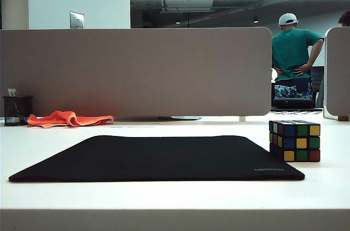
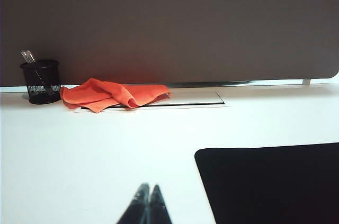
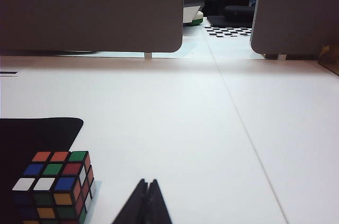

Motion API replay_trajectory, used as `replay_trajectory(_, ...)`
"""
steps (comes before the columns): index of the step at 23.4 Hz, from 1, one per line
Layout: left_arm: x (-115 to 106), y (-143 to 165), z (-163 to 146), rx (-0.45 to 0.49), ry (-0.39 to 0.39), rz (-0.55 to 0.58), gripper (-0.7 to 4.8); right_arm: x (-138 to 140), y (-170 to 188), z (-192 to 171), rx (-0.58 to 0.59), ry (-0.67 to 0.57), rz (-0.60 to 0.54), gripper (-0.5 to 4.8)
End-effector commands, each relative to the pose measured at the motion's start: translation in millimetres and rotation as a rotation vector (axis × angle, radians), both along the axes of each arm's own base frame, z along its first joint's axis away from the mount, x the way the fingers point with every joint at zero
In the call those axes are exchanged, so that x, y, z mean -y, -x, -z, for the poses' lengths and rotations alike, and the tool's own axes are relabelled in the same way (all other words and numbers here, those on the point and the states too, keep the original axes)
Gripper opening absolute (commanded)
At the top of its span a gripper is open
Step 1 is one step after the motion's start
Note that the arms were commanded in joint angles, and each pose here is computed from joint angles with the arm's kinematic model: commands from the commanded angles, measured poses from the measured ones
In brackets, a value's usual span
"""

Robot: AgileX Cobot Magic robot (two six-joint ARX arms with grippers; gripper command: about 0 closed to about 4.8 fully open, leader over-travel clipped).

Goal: Pick up the cube on the right side of the mouse pad, then place it in the center of the mouse pad.

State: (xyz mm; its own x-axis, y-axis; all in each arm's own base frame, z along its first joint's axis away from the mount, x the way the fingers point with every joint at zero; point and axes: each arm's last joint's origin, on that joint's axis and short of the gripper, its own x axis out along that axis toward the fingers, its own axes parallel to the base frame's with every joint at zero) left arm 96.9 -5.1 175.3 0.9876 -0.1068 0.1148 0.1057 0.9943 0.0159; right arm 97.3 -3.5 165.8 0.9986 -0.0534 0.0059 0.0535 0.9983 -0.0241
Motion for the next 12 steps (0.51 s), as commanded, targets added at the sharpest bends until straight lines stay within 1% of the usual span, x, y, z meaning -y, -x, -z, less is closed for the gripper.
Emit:
replay_trajectory(1, -0.1, 0.4, -2.5, 0.017, -0.002, -0.005, -0.05, -0.2, 0.0, -1.0, 0.019, 0.003, -0.003, 0.0)
replay_trajectory(4, -0.1, 0.4, -2.6, 0.017, -0.002, -0.006, -0.06, -0.2, 0.0, -1.4, 0.024, 0.003, -0.003, -0.01)
replay_trajectory(8, 0.1, 0.9, -4.6, 0.022, 0.004, -0.002, -0.06, -0.3, 0.4, -8.0, 0.089, 0.005, -0.004, -0.02)
replay_trajectory(9, 0.1, 1.3, -6.3, 0.023, 0.017, -0.001, -0.06, -0.3, 0.7, -9.9, 0.106, 0.004, -0.004, -0.02)
replay_trajectory(11, 0.1, 4.2, -15.5, 0.004, 0.035, 0.003, -0.05, -0.3, 2.0, -15.9, 0.123, -0.063, -0.007, -0.02)
replay_trajectory(12, 0.7, 7.7, -26.1, 0.007, 0.031, 0.029, -0.06, -0.3, 4.0, -23.4, 0.131, -0.154, -0.014, -0.02)
